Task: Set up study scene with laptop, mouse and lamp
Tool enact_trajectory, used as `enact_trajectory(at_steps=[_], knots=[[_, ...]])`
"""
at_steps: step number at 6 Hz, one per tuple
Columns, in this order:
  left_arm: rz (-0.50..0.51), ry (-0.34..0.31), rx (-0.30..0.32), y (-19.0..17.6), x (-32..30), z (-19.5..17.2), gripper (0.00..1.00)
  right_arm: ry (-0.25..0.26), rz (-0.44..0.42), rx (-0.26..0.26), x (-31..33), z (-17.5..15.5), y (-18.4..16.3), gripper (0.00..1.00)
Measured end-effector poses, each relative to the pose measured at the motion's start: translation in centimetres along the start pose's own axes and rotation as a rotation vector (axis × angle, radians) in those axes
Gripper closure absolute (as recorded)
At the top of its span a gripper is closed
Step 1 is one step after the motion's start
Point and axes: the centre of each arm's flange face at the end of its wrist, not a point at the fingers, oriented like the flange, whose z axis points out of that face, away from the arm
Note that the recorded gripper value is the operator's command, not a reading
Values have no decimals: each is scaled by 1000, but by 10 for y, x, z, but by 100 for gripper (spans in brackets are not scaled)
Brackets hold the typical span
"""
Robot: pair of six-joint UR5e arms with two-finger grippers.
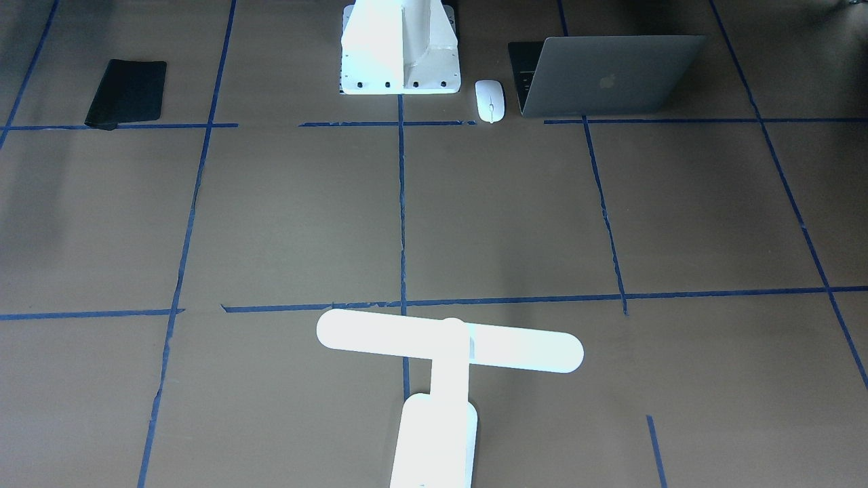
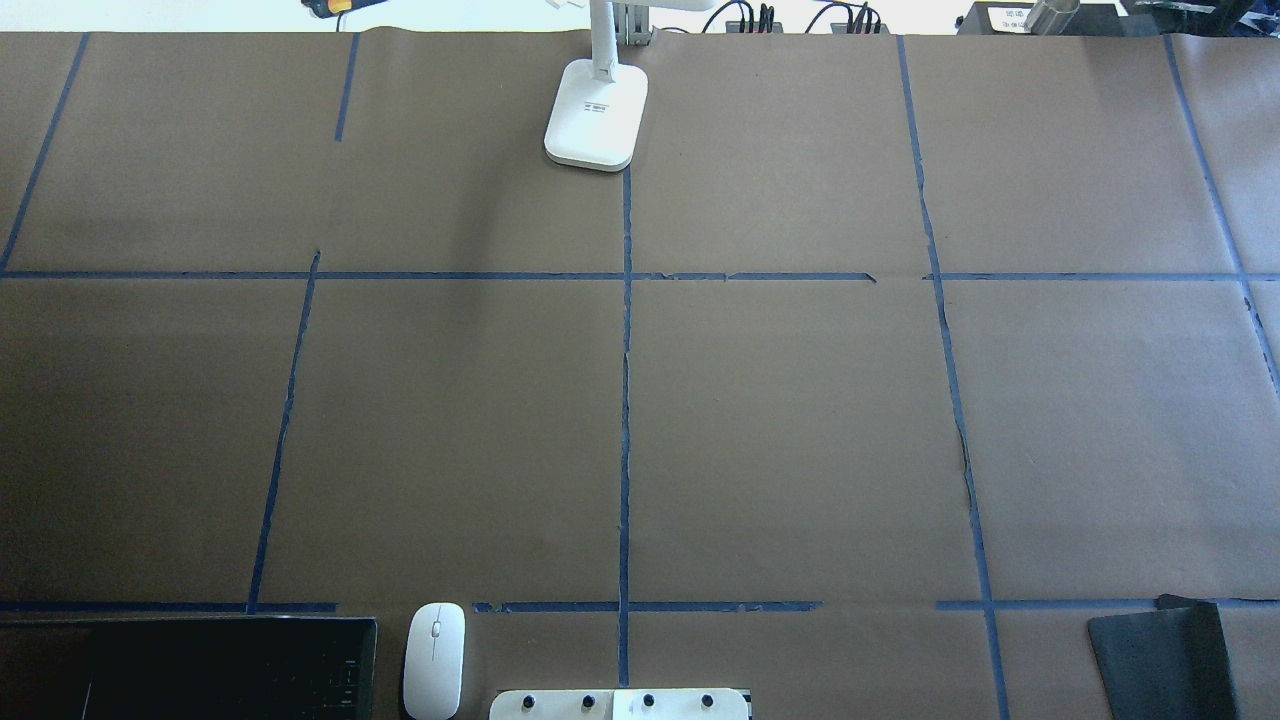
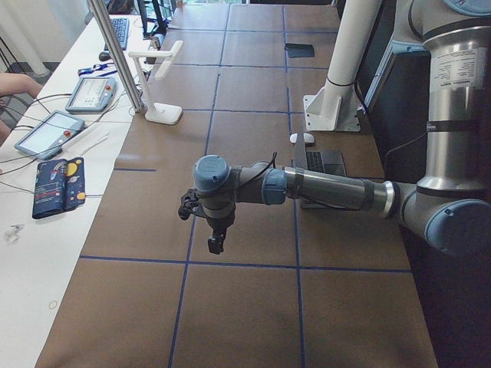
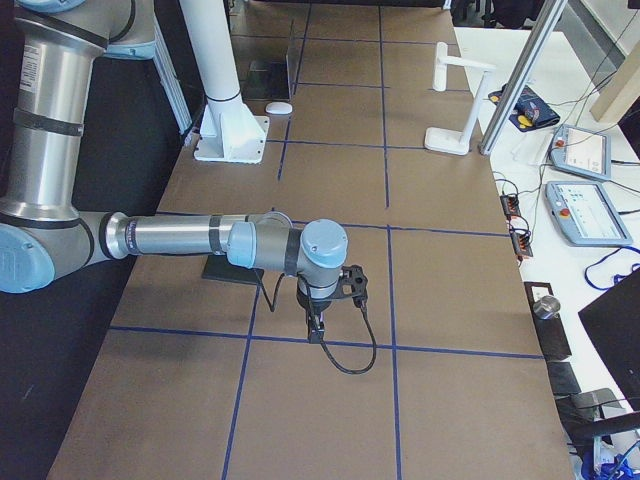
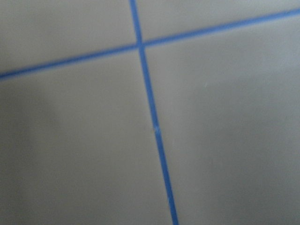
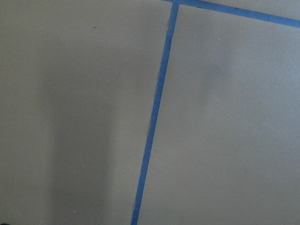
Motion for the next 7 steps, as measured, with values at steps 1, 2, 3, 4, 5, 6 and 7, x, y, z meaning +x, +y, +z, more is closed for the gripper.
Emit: enact_trajectory(at_steps=[1, 2, 3, 4, 5, 6, 7], knots=[[64, -9, 52, -20, 16, -14, 0, -1, 0, 0, 0, 0, 0, 0], [142, -22, 109, -28, 30, -20, 0, -1, 1, -1, 0, 0, 0, 0], [190, -23, 146, -25, 36, -18, 0, -1, 1, -1, 0, 1, 0, 0], [192, 15, 163, -24, 52, -11, 0, -1, 2, -1, 0, 1, 0, 0], [248, 78, 167, -33, 95, 1, 0, -2, 3, -2, 1, 1, 0, 0], [384, 133, 179, -38, 152, 12, 0, -2, 3, -3, 1, 1, 0, 0], [494, 175, 206, -34, 200, 6, 0, -2, 4, -4, 1, 2, 1, 0]])
